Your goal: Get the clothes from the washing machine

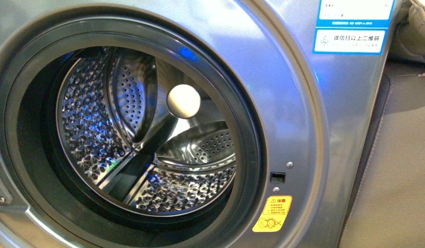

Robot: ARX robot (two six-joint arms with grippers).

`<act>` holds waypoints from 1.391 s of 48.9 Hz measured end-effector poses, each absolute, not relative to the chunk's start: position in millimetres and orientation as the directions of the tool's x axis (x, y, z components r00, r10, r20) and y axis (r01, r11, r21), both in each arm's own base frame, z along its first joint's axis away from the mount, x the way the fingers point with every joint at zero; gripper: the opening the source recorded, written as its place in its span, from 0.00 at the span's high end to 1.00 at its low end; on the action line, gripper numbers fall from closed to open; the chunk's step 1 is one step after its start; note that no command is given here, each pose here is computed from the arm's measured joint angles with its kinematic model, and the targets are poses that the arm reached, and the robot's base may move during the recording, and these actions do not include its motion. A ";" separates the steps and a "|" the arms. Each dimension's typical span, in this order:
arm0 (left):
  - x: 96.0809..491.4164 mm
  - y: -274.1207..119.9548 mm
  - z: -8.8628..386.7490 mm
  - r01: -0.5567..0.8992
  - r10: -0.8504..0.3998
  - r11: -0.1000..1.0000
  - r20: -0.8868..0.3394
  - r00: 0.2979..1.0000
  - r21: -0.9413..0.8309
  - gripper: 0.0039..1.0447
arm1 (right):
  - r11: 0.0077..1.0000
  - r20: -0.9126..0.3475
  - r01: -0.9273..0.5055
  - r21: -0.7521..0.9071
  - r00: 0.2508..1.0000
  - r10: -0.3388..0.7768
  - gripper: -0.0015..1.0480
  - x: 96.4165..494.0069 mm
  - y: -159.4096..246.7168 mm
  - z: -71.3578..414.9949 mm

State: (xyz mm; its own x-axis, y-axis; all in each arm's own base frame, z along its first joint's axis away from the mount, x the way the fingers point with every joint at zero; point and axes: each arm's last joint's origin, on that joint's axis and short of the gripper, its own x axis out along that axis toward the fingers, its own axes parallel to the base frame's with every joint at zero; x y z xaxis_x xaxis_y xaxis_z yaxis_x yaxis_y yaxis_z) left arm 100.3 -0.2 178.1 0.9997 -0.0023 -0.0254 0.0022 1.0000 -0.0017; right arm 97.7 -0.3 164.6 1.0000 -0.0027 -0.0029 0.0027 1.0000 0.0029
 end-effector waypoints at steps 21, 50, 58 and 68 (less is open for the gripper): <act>97.5 -0.2 165.8 0.002 -0.002 1.000 0.001 1.000 -0.002 0.97 | 1.000 -0.003 0.002 0.003 1.000 -0.002 0.98 97.7 -0.3 164.6; 97.4 -0.2 166.0 0.002 -0.002 1.000 0.003 1.000 -0.002 0.47 | 1.000 -0.003 0.003 0.002 1.000 -0.003 0.58 97.7 -0.3 164.6; 97.4 -0.2 165.9 0.002 -0.002 1.000 0.002 1.000 -0.002 0.22 | 1.000 -0.003 0.003 0.002 1.000 -0.003 0.33 97.7 -0.3 164.6; 97.4 -0.2 166.0 0.002 -0.002 1.000 0.003 1.000 -0.002 0.06 | 1.000 -0.003 0.003 0.003 1.000 -0.003 0.06 97.7 -0.3 164.6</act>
State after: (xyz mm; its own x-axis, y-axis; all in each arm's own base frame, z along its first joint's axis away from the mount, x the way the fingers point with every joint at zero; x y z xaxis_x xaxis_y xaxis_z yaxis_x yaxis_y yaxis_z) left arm 97.4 -0.2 166.0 1.0000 -0.0023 0.0029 0.0023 1.0000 -0.0017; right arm 97.7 -0.3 164.6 1.0000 -0.0027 -0.0029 0.0027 1.0000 0.0029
